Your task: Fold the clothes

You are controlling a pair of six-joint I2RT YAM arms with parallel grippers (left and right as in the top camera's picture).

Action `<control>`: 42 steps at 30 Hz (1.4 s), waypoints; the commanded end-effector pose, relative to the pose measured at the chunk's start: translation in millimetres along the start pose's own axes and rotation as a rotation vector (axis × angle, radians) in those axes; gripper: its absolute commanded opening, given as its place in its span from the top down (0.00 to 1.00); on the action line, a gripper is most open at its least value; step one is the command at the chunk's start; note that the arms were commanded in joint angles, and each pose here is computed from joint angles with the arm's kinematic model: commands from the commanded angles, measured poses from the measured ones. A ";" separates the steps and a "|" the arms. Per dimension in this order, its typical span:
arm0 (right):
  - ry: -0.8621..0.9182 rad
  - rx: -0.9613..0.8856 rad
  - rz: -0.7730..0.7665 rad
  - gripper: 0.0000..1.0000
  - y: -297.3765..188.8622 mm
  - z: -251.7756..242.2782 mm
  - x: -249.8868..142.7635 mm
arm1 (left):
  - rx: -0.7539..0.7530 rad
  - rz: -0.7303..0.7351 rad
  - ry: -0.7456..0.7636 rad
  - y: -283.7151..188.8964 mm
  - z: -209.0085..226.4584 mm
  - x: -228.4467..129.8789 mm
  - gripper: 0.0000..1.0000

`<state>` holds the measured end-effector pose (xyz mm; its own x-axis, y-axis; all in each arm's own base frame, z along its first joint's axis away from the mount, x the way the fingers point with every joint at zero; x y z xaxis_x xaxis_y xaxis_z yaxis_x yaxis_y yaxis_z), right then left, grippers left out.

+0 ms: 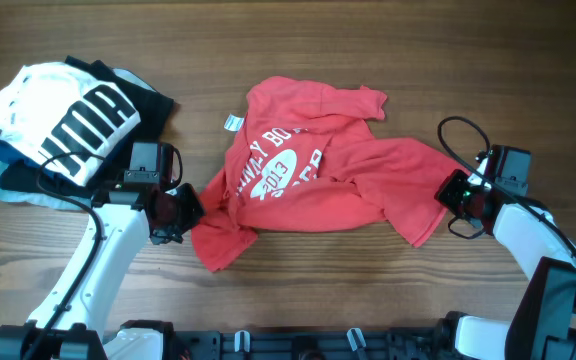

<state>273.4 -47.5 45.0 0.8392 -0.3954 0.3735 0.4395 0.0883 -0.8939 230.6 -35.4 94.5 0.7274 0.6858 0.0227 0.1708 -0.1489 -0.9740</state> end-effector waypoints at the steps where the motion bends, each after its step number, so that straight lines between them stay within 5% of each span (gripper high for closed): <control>1: -0.005 -0.015 -0.030 0.96 -9.3 2.3 12.7 | -0.005 -0.024 0.004 -3.7 -0.8 4.2 0.94; 9: -0.058 -0.320 -0.398 0.96 -124.2 -6.0 113.7 | 0.070 -0.096 0.002 -4.5 8.8 12.7 0.96; 15: -0.107 -0.329 -0.469 0.95 -116.9 -9.1 139.4 | 0.113 -0.145 0.001 -5.7 13.8 18.6 0.96; 25: -0.137 -0.299 -0.267 0.61 -55.0 -17.9 122.5 | 0.113 -0.144 0.001 -5.7 13.9 18.5 0.96; 33: -0.139 -0.060 0.178 0.53 -37.6 -0.9 26.9 | 0.106 -0.149 0.002 -5.7 12.7 19.5 0.96; 42: -0.262 0.041 0.091 0.40 -2.6 16.1 16.6 | 0.096 -0.137 -0.001 -5.3 11.4 17.9 0.96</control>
<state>292.8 -51.5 73.0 0.9177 -0.1724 0.3579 0.3788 0.1080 -0.9192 232.3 -16.7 93.5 0.7073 0.6934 0.1377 0.1851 0.0062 -0.9827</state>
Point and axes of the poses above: each gripper's point midway between its finger pads, its own y axis out along the fingers, its own z axis along the line the jaws close on, x = y × z, the point moved 5 cm from there along -y, back along the fingers, and after that the axes turned 14 degrees about -y, right-handed, at the moved point
